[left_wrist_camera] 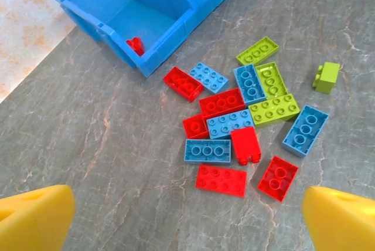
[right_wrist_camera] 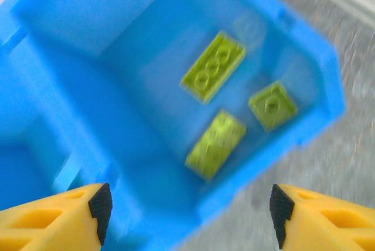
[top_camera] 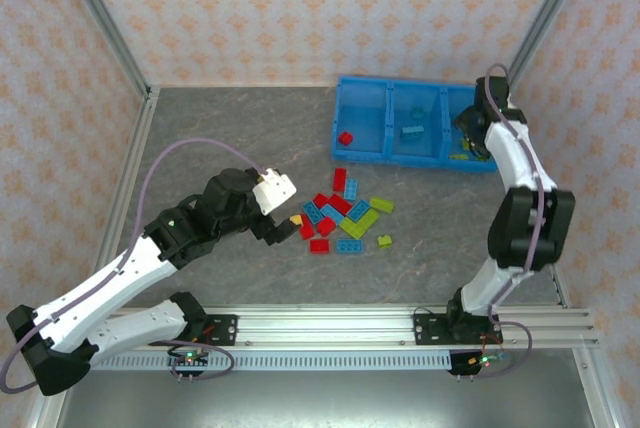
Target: Sort the legos into containers by color
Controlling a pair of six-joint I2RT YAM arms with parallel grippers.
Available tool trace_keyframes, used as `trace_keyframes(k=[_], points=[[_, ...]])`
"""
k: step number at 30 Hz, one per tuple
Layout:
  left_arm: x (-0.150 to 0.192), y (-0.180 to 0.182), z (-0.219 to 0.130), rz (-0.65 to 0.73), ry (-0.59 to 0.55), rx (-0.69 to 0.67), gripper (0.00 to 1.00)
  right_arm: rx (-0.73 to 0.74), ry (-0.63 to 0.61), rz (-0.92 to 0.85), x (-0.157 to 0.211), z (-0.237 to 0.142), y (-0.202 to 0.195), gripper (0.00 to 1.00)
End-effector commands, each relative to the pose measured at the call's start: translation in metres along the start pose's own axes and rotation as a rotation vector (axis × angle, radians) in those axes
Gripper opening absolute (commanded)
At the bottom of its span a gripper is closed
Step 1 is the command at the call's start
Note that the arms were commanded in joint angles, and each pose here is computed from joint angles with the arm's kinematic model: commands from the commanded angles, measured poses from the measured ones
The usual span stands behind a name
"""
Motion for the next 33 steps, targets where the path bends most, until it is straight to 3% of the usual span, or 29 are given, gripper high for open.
trace_keyframes(k=[1,3,6,14,22,26,33], points=[[0.001,0.007,0.001,0.010,0.014,-0.031,1.00,-0.182,0.081,-0.067,0.051,-0.048,0.021,0.73],[0.002,0.006,0.002,0.007,0.014,-0.025,1.00,-0.232,0.147,-0.163,0.094,-0.066,0.029,0.73],[0.004,0.006,0.005,0.006,0.021,-0.017,1.00,-0.174,0.240,-0.287,0.154,-0.081,0.029,0.74],[0.008,0.000,0.011,0.005,0.065,0.054,1.00,-0.084,0.448,-0.465,0.278,-0.078,0.013,0.75],[0.009,0.001,0.014,-0.004,0.072,0.046,1.00,-0.071,0.451,-0.586,0.309,-0.046,0.018,0.70],[0.011,0.001,0.015,0.002,0.071,0.043,1.00,-0.074,0.441,-0.604,0.313,-0.030,0.030,0.60],[0.013,0.002,0.017,0.008,0.084,0.041,1.00,-0.034,0.451,-0.595,0.323,-0.015,0.021,0.33]])
Point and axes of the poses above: each hand's point on the last joint's axis, 136 mm out from that joint toward the fingers, its own z axis out along the fingers, its own y axis along the line the jaws close on, x = y × z, the point moved 4 cm from there along -z, back along the fingers, and after that the axes turned 9 degrees about -z, right-handed, at the moved point
